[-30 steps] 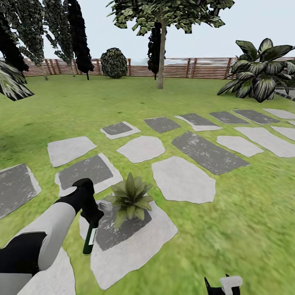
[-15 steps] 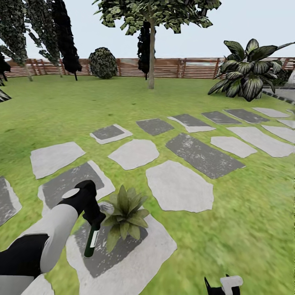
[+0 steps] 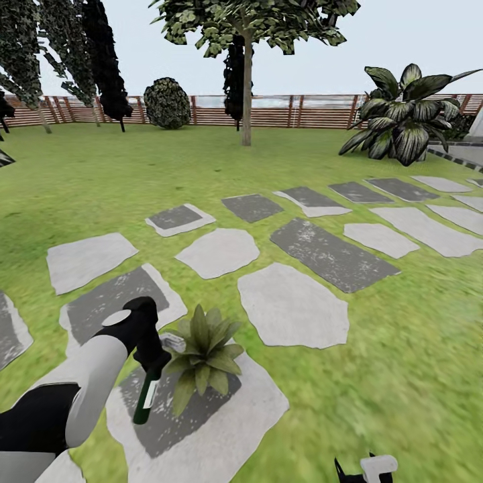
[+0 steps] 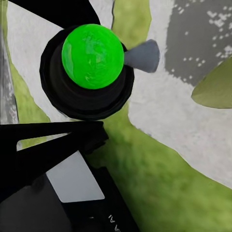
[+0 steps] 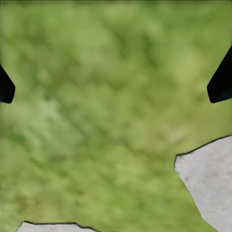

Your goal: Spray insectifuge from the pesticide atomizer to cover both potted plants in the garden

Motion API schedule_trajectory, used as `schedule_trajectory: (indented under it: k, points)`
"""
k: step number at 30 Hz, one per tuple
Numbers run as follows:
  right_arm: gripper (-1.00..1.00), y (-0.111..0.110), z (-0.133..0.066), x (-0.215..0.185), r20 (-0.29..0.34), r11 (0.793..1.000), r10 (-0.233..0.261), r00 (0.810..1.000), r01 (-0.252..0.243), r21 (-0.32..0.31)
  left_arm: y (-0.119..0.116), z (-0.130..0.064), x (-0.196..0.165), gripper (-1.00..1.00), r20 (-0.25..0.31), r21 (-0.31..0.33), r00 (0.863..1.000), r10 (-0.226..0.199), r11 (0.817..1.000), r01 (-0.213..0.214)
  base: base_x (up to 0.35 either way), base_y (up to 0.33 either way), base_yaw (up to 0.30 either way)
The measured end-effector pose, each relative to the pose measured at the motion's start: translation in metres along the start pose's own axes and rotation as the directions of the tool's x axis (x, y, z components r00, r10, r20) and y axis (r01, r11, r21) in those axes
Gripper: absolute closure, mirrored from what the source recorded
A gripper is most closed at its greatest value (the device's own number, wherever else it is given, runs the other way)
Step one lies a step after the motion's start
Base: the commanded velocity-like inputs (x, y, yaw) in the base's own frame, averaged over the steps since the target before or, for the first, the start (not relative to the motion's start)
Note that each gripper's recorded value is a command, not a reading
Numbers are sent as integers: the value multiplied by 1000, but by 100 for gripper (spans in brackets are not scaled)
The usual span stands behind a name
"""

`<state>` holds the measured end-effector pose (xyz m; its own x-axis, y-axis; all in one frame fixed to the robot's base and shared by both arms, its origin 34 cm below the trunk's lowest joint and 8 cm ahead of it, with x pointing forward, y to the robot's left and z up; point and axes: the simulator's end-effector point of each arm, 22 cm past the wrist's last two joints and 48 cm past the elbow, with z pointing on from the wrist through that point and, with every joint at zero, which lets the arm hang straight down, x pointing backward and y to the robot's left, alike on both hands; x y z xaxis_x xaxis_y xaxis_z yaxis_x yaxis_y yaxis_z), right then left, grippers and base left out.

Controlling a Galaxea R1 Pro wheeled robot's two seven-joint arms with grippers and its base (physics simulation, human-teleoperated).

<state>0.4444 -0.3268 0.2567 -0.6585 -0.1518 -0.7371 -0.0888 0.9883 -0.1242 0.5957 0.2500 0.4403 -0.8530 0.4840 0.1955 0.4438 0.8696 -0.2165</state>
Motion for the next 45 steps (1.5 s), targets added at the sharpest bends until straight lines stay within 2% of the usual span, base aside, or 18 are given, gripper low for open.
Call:
schedule_trajectory:
  k: [11,15,23,33,38,41,45]
  points:
    - [-100,-1,0,0,-1,1000,1,1000,-1,3,0,1,1,100,-8,-7,1000,2,1000,-2,161,0,0]
    - [-100,-1,0,1,-1,1000,1,1000,-1,3,-7,2,-3,100,-7,-4,1000,17,1000,-17,5,0,0]
    - [-100,1,0,1,-2,1000,2,1000,-2,0,7,6,10,100,-48,-51,999,19,998,-21,39,0,0]
    - [-100,3,0,1,-2,1000,4,1000,-4,-2,-12,9,0,100,-50,-43,997,54,998,-56,198,0,0]
    - [-100,3,0,1,-3,1000,4,1000,-4,-2,-14,16,7,100,-99,-64,992,73,995,-80,5,0,0]
    - [-100,3,0,1,-3,1000,4,1000,-4,-2,-13,32,26,100,-152,-46,986,66,996,-73,0,0,0]
    - [-100,4,-1,3,-8,1000,4,1000,-5,-3,-9,36,33,100,-163,-45,985,59,997,-67,0,0,0]
